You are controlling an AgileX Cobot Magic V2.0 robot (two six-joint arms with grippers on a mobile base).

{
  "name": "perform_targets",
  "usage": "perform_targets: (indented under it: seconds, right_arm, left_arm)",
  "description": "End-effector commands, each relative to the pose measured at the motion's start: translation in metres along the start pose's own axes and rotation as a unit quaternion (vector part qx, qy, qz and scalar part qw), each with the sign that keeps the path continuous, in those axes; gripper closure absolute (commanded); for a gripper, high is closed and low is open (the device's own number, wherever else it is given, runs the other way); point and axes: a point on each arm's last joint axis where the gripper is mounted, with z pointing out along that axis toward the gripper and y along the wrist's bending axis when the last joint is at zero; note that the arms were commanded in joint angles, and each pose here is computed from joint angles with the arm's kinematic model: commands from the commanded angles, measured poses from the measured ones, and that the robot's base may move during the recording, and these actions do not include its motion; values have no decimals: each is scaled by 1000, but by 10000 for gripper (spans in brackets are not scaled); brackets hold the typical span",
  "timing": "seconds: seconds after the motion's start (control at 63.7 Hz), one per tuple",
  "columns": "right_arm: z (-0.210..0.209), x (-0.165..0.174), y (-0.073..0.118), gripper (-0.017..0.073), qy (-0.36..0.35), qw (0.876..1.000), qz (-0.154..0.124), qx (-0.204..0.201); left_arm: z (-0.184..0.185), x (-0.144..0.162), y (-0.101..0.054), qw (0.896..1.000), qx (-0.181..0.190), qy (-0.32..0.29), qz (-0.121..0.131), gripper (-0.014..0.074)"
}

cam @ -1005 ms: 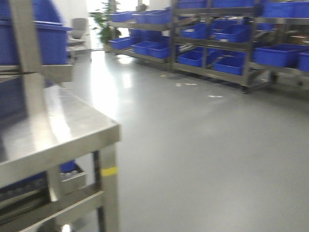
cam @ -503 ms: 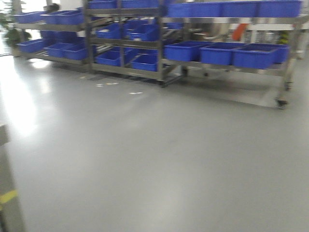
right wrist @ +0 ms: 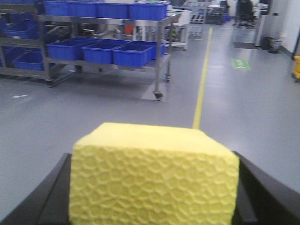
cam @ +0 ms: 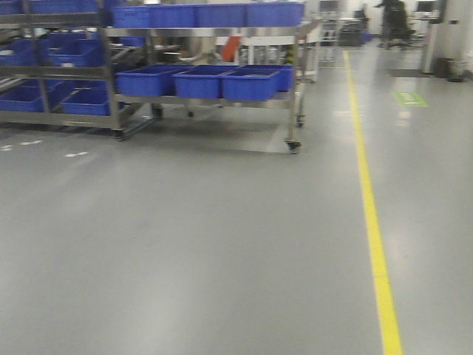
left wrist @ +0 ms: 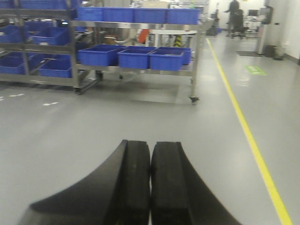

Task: Place yellow foam block on left shelf second layer
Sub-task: 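Drive the base to the shelf rack holding the cube in the right gripper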

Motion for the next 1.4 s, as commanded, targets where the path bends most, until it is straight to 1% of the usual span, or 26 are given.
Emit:
perform_targets:
  seconds: [0.0, 1.382]
  right_arm:
    - [-1, -15, 1, 294, -47, 999, -13, 0]
    - [-1, -15, 1, 294, -47, 999, -13, 0]
  left_arm:
    - [1, 1, -1, 1000, 8, -27, -6, 457]
    - [1, 1, -1, 1000, 8, -27, -6, 457]
